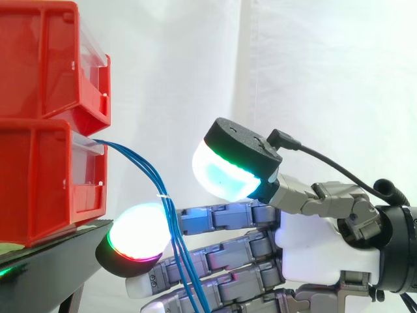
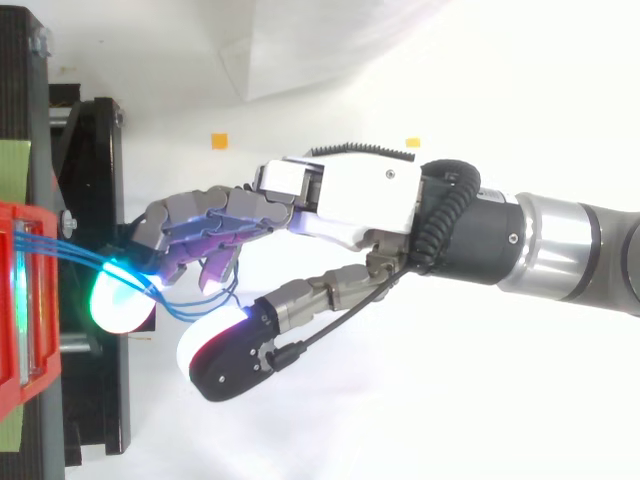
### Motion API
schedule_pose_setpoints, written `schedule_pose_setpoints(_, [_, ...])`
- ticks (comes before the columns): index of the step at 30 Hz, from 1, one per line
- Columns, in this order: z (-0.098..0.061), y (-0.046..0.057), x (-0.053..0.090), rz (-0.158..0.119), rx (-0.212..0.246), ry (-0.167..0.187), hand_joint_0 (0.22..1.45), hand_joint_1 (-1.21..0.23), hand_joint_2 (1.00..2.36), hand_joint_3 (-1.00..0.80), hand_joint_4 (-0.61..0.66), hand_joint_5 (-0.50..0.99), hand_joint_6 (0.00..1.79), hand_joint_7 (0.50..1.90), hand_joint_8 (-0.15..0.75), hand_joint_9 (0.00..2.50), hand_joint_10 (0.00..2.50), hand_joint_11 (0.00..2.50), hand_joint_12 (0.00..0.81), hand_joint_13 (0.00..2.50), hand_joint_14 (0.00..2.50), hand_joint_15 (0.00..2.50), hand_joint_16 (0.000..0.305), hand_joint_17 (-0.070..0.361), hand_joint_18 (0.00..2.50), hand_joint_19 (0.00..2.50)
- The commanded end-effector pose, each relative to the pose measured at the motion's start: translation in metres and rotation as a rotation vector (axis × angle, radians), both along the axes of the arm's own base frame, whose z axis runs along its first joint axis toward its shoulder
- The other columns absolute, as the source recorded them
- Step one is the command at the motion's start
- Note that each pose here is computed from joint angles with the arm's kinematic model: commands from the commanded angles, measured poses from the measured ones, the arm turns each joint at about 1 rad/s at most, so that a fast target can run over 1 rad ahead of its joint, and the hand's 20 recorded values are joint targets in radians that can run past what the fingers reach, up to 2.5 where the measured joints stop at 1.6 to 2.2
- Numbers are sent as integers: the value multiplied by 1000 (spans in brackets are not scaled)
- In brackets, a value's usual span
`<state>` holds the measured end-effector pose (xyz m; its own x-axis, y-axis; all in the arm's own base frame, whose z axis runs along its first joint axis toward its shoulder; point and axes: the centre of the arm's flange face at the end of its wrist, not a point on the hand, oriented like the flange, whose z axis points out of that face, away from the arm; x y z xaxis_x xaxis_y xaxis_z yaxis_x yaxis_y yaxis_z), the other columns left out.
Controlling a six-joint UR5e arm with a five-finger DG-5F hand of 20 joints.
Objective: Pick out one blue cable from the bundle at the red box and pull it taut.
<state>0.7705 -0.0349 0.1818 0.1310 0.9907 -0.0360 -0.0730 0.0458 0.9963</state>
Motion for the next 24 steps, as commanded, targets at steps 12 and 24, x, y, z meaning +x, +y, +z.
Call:
schedule_pose_setpoints(12, [-13, -9, -2, 2, -4, 20, 551, -629, 1009, -409, 178, -210, 503, 984, 236, 352, 16, 548, 310, 521, 20, 515, 39, 88, 480, 829])
schedule_pose_setpoints(24, [-22, -12, 1, 17, -2, 3, 555, -629, 1010, -396, 171, -202, 503, 1046, 237, 356, 18, 541, 308, 525, 18, 511, 39, 88, 481, 829])
